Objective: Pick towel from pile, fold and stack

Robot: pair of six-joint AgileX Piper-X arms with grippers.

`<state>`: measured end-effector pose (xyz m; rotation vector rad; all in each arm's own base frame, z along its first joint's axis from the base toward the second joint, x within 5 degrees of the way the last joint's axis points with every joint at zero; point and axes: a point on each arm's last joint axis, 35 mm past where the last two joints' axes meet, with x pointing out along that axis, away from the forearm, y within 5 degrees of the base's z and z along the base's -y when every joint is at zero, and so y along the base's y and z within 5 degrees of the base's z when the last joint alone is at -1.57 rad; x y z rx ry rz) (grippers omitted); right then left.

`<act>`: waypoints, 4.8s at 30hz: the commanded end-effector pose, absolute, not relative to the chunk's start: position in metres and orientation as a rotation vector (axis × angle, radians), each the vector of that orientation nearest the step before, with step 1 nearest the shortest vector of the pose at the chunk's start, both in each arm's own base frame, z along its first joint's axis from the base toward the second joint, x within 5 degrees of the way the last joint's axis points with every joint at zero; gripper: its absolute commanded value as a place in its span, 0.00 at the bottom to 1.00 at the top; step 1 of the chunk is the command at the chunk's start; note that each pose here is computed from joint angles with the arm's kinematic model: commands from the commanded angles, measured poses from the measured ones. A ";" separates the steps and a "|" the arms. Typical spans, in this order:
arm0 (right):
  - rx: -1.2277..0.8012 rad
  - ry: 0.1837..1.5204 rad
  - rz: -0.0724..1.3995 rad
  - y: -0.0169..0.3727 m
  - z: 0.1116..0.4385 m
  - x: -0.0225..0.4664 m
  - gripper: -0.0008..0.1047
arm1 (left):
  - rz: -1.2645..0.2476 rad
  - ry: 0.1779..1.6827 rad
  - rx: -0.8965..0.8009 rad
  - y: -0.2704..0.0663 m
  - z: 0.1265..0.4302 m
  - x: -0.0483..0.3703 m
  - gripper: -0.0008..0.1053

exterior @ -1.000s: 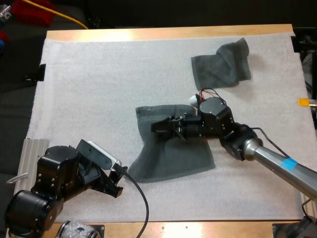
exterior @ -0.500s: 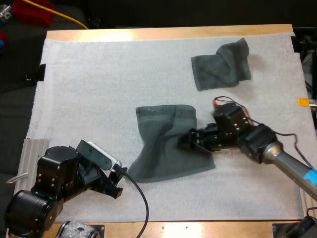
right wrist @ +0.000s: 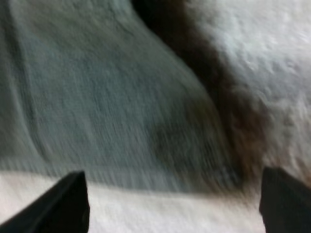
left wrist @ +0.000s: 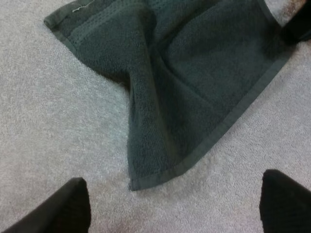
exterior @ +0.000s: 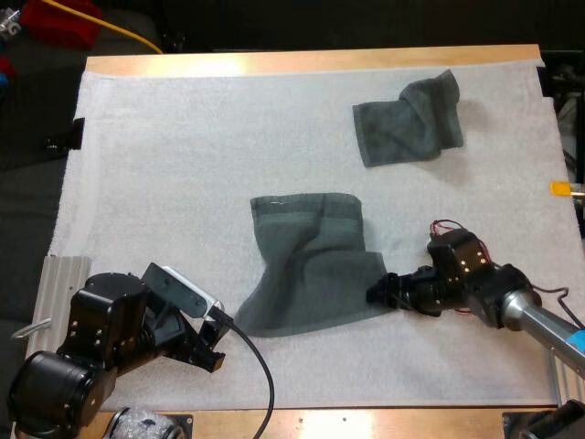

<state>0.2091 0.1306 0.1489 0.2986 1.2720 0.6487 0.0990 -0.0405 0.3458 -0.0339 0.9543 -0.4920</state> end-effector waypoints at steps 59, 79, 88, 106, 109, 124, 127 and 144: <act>0.173 1.238 0.464 0.115 0.166 0.194 0.01 | -0.566 1.246 -0.417 -0.062 0.236 0.135 0.66; 0.178 1.239 0.461 0.115 0.166 0.194 0.01 | -0.453 1.551 -0.427 -0.079 0.150 0.189 0.66; 0.178 1.239 0.461 0.115 0.166 0.194 0.01 | -0.492 1.661 -0.500 -0.083 0.127 0.192 0.66; 0.202 1.255 0.524 0.117 0.166 0.193 0.03 | -0.480 1.692 -0.444 -0.082 0.119 0.191 0.09; 0.204 1.244 0.564 0.118 0.171 0.194 0.03 | -0.506 1.643 -0.434 -0.081 0.131 0.190 0.09; 0.021 0.903 0.610 0.168 0.325 0.184 0.01 | -0.534 1.347 -0.144 -0.083 0.316 0.204 0.10; -0.043 0.883 0.604 0.174 0.346 0.175 0.01 | -0.508 1.341 -0.029 -0.093 0.333 0.191 0.10; -0.152 0.871 0.599 0.179 0.361 0.157 0.01 | -0.762 1.196 0.296 -0.158 0.353 0.126 0.61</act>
